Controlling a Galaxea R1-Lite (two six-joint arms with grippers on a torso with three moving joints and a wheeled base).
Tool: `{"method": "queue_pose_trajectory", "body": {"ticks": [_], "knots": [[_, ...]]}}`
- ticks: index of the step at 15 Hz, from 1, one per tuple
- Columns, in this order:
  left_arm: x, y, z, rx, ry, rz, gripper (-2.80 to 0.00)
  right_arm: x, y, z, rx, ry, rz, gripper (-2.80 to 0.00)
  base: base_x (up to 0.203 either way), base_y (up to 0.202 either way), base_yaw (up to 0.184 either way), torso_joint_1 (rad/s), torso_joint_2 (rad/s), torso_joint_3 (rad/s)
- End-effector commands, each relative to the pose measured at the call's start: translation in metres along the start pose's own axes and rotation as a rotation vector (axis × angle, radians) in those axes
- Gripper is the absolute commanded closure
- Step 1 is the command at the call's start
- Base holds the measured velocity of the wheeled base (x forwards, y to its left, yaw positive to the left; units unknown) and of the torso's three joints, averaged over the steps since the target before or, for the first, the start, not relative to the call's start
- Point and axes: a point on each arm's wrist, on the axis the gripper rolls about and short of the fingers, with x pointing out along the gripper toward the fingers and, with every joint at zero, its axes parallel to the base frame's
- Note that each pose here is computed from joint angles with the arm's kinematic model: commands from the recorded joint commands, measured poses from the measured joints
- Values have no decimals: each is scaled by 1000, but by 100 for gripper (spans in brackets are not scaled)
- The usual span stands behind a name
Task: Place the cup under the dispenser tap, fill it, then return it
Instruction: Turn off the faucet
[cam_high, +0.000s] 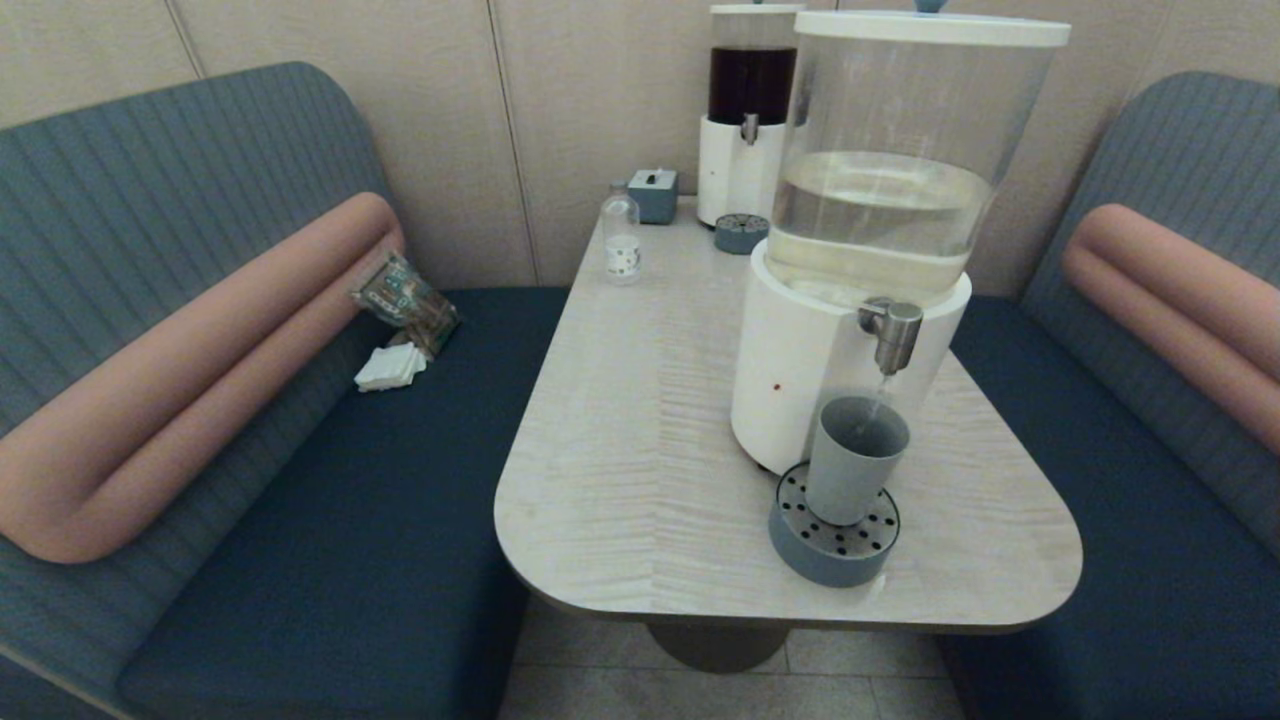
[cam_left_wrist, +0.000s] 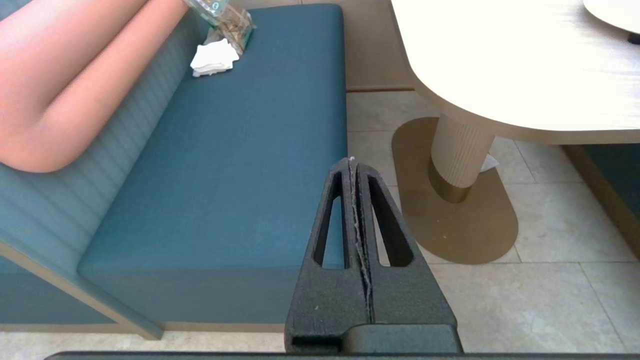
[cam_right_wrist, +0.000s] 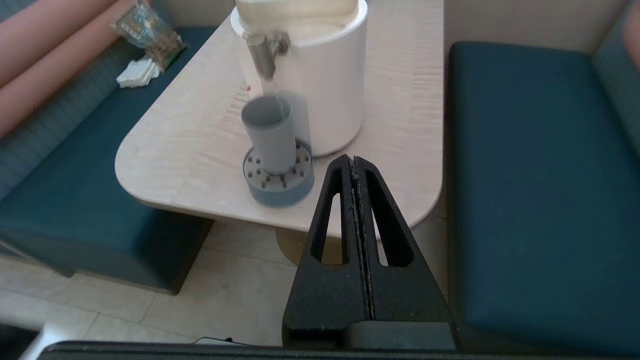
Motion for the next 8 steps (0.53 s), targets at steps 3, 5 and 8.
{"method": "queue_pose_trajectory", "body": {"ticks": [3, 5, 8], "knots": [[0, 0, 0, 0, 0, 0, 0, -49, 3, -61, 5, -34, 23, 0, 0, 0, 0, 0, 0, 0], [0, 0, 0, 0, -1, 0, 0, -48, 4, -73, 10, -6, 54, 0, 0, 0, 0, 0, 0, 0], [0, 0, 0, 0, -1, 0, 0, -59, 6, -102, -9, -78, 50, 0, 0, 0, 0, 0, 0, 0]]}}
